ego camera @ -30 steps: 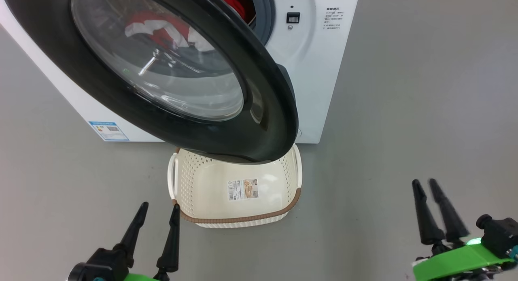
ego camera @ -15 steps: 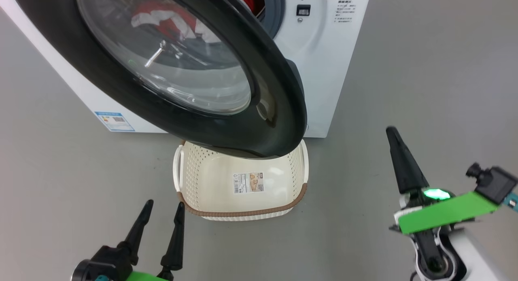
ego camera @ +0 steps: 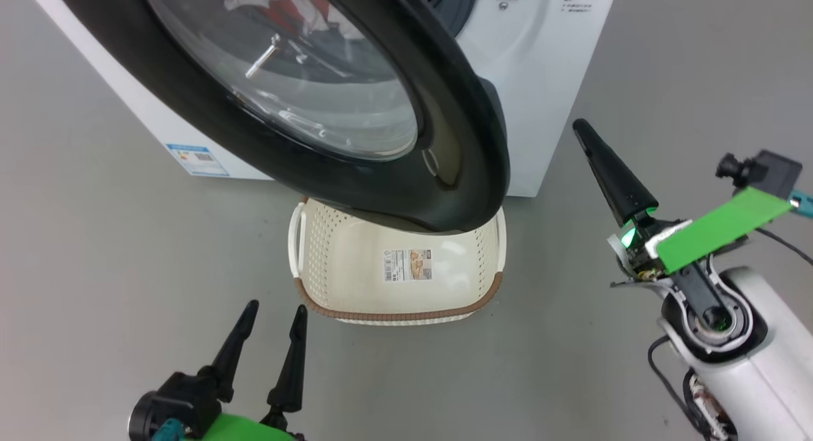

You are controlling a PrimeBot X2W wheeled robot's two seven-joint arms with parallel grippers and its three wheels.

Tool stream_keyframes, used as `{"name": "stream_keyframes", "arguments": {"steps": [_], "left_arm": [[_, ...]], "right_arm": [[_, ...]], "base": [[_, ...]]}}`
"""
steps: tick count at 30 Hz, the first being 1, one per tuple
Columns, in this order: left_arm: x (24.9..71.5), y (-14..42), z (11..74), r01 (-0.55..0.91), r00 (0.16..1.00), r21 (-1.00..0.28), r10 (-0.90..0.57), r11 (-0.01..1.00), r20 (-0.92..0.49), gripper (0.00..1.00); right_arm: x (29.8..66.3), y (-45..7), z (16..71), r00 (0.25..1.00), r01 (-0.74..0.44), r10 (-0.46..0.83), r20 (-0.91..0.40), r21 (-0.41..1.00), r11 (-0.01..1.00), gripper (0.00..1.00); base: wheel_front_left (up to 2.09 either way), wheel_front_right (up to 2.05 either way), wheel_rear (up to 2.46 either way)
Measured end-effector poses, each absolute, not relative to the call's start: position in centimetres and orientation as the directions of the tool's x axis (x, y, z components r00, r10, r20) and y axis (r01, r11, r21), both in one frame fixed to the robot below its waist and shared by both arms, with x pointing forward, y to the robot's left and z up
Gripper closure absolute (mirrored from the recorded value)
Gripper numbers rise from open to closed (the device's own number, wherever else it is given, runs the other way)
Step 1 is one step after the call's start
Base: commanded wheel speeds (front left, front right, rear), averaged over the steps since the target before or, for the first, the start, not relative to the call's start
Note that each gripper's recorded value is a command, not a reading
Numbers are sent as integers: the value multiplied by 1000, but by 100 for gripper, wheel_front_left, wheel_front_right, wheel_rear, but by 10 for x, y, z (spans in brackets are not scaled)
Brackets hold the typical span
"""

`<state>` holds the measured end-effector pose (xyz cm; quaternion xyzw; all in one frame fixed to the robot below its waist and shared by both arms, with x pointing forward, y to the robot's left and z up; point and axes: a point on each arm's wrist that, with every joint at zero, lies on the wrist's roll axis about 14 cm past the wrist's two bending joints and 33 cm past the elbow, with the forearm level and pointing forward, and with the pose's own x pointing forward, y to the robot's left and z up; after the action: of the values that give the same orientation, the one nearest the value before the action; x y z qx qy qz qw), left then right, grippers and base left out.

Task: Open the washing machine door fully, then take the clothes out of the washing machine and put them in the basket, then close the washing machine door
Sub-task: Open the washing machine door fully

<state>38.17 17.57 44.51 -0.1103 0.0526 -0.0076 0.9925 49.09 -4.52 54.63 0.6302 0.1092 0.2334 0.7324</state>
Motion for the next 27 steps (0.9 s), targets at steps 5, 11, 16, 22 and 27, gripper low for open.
{"name": "stream_keyframes", "arguments": {"steps": [5,11,16,22,27], "left_arm": [[385,177,445,1,994,-223,-24,975,-103,0],[382,180,440,-17,993,-226,-10,974,-121,0],[379,183,436,-31,991,-227,0,973,-137,0],[379,188,438,-54,991,-235,23,971,-133,0],[377,191,443,-63,992,-237,35,969,-121,0]], "right_arm": [[497,-25,528,790,-143,609,71,987,70,100],[507,-10,524,721,-108,690,66,994,17,100],[512,-1,515,676,-79,735,49,997,6,100],[510,12,509,639,-62,768,41,998,-2,100],[506,21,512,615,-70,787,43,998,0,100]], "base": [[0,0,0],[0,0,0],[0,0,0],[0,0,0],[0,0,0]]}}
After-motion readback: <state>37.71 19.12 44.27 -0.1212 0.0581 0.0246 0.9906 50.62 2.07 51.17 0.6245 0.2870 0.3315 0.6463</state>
